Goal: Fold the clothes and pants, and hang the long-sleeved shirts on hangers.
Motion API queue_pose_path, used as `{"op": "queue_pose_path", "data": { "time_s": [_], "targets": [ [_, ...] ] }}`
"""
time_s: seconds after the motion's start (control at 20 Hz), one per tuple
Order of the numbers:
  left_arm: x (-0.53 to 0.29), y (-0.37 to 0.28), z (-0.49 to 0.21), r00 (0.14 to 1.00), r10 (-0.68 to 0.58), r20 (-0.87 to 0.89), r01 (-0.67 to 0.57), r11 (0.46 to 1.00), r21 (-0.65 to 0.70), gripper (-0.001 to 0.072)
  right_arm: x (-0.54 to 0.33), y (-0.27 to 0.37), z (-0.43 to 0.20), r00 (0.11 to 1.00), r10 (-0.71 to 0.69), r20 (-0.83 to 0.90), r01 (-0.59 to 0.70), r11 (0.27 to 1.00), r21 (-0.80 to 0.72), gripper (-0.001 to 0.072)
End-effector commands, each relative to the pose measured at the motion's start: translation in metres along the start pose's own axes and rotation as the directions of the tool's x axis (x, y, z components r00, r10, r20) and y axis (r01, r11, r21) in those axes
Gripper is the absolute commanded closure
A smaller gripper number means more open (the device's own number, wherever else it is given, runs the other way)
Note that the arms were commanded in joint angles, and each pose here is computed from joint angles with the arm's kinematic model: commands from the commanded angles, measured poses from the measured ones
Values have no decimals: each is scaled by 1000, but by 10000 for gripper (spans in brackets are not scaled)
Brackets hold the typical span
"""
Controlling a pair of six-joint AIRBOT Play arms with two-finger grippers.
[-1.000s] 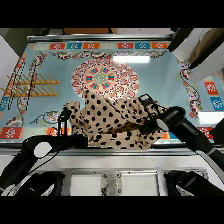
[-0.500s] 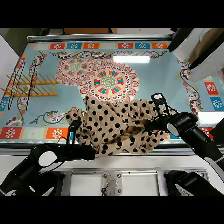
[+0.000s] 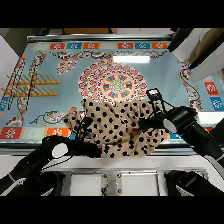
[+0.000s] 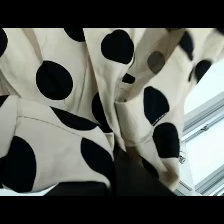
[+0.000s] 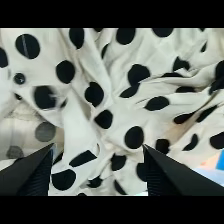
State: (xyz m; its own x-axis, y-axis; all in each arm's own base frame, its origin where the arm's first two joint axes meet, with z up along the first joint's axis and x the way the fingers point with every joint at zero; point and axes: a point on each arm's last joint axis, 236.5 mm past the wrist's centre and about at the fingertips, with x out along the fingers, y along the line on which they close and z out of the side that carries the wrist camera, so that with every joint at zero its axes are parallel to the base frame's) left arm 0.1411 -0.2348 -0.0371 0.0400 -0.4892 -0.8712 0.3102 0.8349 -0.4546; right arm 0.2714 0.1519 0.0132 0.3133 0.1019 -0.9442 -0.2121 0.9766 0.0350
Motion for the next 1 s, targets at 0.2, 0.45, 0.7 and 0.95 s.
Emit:
{"op": "queue_pose_path", "data": {
  "time_s": [0.2, 0.45, 0.7, 0.95],
  "targets": [
    [-7, 3, 7, 999, 27, 26, -28, 999, 43, 699, 55, 35, -35, 981, -47, -187, 48, 999, 1, 128],
    [-24, 12, 18, 991, 71, 112, -83, 990, 113, 699, 70, 68, -45, 976, 25, -218, -24, 1000, 9, 128],
    [-8, 19, 12, 994, 94, 50, -99, 991, 89, 699, 77, 88, -53, 979, 14, -203, -36, 994, -106, 128],
    [-1, 23, 11, 994, 109, 28, -111, 990, 82, 699, 87, 84, -55, 977, -24, -214, -5, 991, -134, 128]
  ]
}}
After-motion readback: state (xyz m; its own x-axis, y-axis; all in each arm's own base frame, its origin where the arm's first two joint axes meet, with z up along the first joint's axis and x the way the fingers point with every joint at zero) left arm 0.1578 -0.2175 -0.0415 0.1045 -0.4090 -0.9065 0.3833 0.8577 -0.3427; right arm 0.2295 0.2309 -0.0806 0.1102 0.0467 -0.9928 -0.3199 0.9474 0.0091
